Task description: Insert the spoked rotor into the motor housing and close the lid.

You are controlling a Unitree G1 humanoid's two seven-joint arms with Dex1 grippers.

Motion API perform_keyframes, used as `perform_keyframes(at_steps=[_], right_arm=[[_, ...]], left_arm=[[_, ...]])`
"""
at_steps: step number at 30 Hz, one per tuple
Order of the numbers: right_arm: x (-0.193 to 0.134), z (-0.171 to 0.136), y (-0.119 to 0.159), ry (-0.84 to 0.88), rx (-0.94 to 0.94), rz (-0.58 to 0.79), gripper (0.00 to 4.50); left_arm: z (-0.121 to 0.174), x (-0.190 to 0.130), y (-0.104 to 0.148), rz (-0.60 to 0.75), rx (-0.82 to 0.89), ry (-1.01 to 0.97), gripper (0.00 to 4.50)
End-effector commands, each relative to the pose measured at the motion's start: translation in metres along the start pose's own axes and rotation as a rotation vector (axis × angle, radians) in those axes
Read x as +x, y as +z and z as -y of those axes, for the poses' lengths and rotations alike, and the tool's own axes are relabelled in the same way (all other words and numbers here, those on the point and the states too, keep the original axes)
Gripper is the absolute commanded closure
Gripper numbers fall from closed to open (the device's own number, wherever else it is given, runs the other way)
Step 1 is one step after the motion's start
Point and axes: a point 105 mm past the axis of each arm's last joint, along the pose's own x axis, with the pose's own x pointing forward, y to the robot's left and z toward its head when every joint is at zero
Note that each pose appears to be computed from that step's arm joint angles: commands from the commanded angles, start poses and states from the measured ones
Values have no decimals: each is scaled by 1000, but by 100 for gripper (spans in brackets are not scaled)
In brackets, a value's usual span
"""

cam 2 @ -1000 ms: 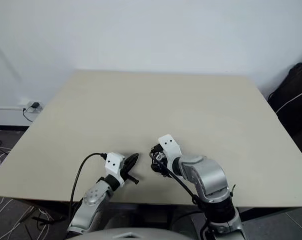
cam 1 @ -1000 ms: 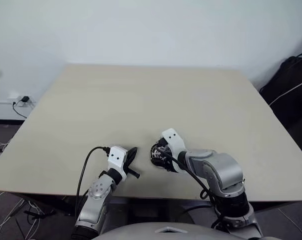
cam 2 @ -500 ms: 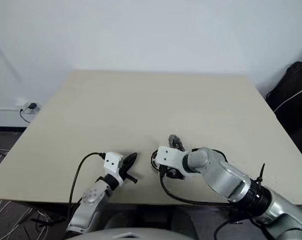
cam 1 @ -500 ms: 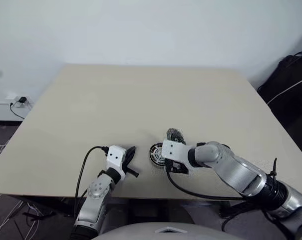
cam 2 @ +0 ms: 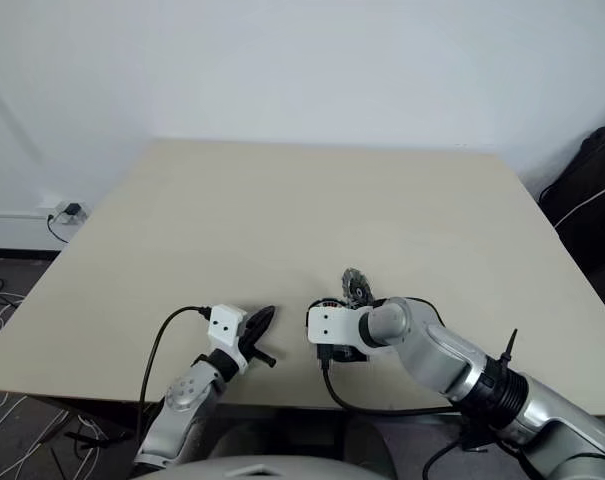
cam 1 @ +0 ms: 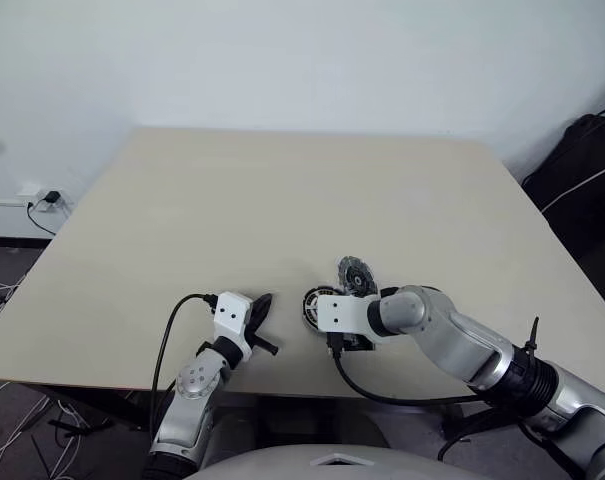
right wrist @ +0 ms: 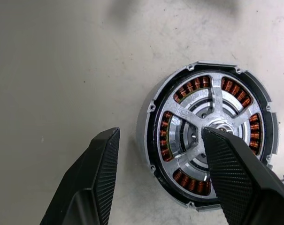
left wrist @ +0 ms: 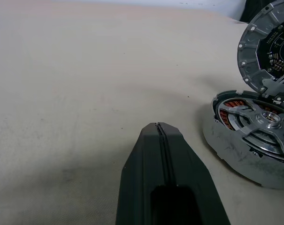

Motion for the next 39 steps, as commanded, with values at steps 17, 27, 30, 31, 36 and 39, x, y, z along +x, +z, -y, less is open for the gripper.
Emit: perform_keyframes(at_steps=[17,27,30,31,36,39], right_arm=[[-8,3,0,-36,154,35,447],[-21,-14,12,29,547,99,447],[-19,-12,15,15,596,116,447],[-18,-11,16,8,603,121,447],[-8,-4,14,-31,618,116,447],[-4,-6,16,-16,613,127,412]], left_arm=[[0,6,10,41,-7,4,450],[2,7,8,38,-15,-4,450],[3,8,8,37,-15,-13,450],[4,9,8,37,-15,-15,450],[4,11,9,39,-13,-23,450],[4,10,9,40,-10,-22,450]])
